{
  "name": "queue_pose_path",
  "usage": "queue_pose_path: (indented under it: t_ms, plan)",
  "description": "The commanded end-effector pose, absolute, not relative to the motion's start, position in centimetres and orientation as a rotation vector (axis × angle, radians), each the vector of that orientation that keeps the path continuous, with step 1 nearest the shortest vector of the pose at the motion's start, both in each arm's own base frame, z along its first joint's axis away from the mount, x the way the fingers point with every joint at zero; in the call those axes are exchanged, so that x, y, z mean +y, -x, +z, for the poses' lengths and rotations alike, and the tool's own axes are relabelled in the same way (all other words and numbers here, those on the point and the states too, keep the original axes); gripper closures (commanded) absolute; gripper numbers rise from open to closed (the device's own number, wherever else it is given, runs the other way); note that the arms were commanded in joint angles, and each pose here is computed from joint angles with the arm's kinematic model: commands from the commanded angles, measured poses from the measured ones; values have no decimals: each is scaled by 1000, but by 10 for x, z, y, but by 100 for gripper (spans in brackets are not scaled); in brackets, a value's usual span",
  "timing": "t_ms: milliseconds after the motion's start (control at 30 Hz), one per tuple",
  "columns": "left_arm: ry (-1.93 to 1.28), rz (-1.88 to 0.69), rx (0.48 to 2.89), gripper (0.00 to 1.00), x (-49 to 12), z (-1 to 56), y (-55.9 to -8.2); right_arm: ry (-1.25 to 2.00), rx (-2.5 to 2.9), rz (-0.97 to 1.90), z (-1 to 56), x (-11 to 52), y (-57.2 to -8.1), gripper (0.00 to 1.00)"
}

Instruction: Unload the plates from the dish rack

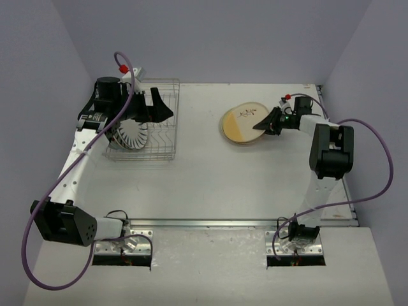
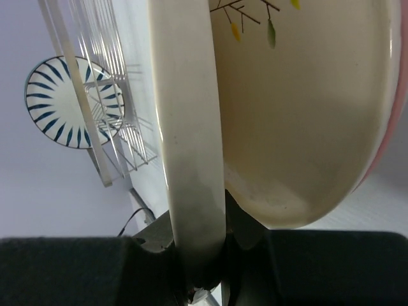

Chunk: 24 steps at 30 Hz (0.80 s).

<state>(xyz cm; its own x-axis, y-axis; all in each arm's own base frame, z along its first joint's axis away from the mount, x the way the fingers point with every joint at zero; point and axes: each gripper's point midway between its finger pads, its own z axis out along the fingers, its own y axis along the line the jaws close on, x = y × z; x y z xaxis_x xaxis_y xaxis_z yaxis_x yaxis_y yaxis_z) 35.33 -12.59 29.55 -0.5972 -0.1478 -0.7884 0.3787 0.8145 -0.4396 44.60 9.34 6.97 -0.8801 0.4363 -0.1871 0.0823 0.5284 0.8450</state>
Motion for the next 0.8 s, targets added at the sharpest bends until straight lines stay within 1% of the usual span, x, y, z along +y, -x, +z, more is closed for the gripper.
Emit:
queue_pose_path:
  t_ms: [0,33,100,133,300,367,467,567,667,767]
  plan:
    - [-187,-716,2030,0,-122,309,-352,-308,2340,1284,96,90,-466,79]
    - [-186,-716,2030,0,-122,309,-352,-322,2372,1251,91,87,-467,67]
    - [-183,-715,2031,0,-122,309,-352,-317,2401,1173,87,81,-467,53]
    - [-180,-713,2033,0,-121,308,-352,-313,2413,1130,87,78,-467,49]
    - [-169,-727,2041,0,-123,306,-352,-283,2435,887,95,57,-470,37]
    - [-162,-737,2049,0,-123,303,-352,-249,2430,777,103,47,-472,29]
    - [-154,-738,2056,0,-123,301,-352,-204,2465,656,107,42,-473,26]
    - [-155,-741,2053,0,-124,301,-352,-149,2505,473,101,32,-474,24]
    - [-149,-729,2054,0,-122,302,-353,-99,2519,334,98,25,-475,22]
    - [-129,-674,2054,0,-115,303,-358,-78,2525,307,95,28,-476,22]
